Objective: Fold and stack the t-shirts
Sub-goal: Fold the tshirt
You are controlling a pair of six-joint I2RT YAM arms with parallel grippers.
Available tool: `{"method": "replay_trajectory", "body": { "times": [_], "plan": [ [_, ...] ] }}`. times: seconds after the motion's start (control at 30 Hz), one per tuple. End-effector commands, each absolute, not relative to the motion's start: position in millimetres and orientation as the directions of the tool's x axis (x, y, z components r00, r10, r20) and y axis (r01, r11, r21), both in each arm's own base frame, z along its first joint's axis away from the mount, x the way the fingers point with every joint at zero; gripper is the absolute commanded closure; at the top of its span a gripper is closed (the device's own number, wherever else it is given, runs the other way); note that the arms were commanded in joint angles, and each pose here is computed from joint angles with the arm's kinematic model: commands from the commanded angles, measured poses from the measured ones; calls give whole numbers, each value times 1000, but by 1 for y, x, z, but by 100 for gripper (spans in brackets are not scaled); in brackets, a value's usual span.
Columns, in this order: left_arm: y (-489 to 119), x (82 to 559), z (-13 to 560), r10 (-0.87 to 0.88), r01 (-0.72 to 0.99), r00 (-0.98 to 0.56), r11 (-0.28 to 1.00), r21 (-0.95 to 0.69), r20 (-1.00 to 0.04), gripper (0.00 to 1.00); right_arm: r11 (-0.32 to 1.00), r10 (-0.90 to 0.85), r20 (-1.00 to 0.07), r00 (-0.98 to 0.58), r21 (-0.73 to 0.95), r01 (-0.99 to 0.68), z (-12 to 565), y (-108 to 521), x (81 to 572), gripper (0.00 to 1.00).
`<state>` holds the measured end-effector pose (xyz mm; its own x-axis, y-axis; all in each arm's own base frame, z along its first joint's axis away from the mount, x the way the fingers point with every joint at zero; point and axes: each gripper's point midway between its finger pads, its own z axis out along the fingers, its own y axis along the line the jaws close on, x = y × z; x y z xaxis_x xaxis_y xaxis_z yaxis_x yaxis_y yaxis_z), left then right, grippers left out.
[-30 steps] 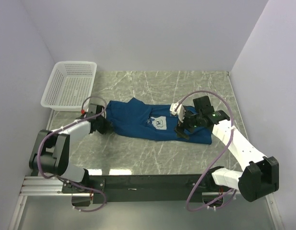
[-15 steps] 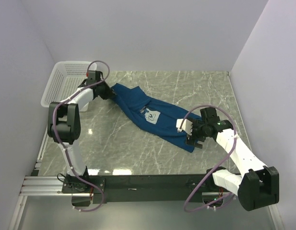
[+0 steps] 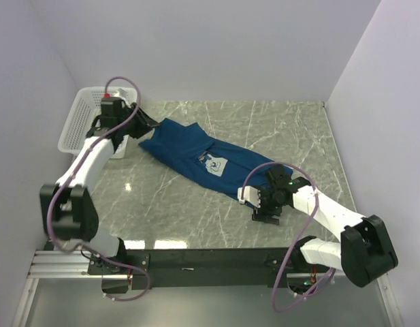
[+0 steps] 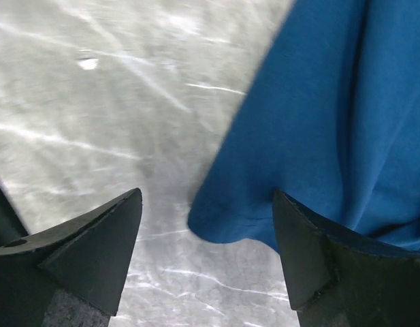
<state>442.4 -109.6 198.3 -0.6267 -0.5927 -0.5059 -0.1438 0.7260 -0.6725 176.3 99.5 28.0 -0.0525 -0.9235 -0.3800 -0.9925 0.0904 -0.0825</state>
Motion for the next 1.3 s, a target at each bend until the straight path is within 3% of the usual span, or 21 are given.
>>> {"method": "replay_trajectory", "body": {
  "times": [0.0, 0.1, 0.2, 0.23, 0.37, 0.4, 0.5, 0.63, 0.87, 1.27],
  "plan": [
    [-99, 419, 234, -582, -64, -573, 734, -676, -577, 56, 187, -923, -365, -125, -141, -972, 27, 97, 197, 18],
    [-92, 395, 229, -584, -77, -574, 736, -673, -574, 52, 193, -922, -363, -133, -133, -972, 25, 98, 198, 24],
    [-91, 371, 208, -601, -99, -592, 715, -692, -537, 52, 189, -925, -354, -138, -115, -975, 22, 98, 195, 38],
    [-92, 365, 202, -611, -112, -597, 705, -700, -520, 52, 190, -928, -343, -146, -96, -977, 19, 96, 191, 52],
    [-95, 341, 184, -628, -114, -601, 680, -724, -495, 52, 181, -935, -326, -143, -89, -980, 17, 91, 185, 75],
    [-95, 336, 175, -630, -124, -608, 676, -726, -484, 52, 178, -933, -334, -135, -102, -979, 21, 91, 186, 85],
    [-98, 328, 166, -636, -129, -616, 664, -737, -465, 52, 159, -930, -349, -112, -107, -982, 29, 90, 177, 94],
    [-102, 324, 151, -644, -145, -636, 641, -754, -425, 52, 110, -933, -355, -59, -126, -986, 33, 85, 163, 98],
    [-118, 330, 74, -658, -336, -714, 620, -709, -237, 52, 98, -943, -329, -59, -104, -990, 22, 78, 155, 100],
    [-115, 388, 32, -691, -477, -672, 680, -557, -268, 50, 102, -943, -327, -66, -92, -991, 17, 79, 155, 100]
  ]
}}
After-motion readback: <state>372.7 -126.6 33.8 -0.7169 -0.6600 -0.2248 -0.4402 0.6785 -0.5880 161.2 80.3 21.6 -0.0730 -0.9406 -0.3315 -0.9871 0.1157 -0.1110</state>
